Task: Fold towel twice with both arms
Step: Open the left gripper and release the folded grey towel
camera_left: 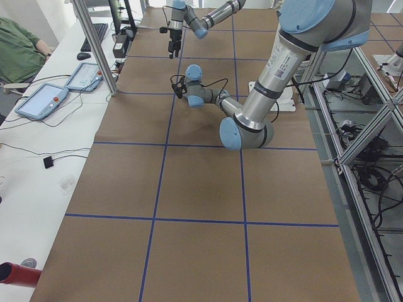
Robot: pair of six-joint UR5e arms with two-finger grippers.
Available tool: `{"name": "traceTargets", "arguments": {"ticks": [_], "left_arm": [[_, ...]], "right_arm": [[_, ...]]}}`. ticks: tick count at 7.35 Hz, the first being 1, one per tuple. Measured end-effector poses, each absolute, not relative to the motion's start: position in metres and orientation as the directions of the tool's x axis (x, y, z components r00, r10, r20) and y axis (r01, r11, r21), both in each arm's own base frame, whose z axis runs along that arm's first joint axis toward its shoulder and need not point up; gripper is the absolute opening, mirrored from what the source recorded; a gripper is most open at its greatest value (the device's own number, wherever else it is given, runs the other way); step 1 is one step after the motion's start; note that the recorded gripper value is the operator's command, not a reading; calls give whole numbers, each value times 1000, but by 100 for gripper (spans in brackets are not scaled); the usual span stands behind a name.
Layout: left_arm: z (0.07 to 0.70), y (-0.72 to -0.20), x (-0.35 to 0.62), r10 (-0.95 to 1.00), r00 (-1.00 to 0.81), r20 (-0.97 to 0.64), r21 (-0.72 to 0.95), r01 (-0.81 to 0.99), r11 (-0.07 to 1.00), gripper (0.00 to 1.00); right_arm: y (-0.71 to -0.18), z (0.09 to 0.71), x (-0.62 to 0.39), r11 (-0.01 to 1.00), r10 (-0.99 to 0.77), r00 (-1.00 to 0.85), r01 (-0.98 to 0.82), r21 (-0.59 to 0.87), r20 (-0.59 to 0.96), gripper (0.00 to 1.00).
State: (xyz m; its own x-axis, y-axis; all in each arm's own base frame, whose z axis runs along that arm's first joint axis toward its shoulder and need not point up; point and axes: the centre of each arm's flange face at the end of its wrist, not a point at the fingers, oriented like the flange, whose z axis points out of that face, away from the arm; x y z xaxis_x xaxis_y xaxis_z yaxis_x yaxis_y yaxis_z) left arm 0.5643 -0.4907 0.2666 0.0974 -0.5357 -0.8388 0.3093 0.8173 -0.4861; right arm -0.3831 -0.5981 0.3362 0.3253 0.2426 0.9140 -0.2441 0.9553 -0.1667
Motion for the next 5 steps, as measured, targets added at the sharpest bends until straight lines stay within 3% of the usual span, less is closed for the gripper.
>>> {"name": "traceTargets", "arguments": {"ticks": [5], "left_arm": [[272,-483,571,-537,110,-836,-486,303,820,100]], "right_arm": [[-606,336,-366,953,252,315,-243,-179,915,100]]}}
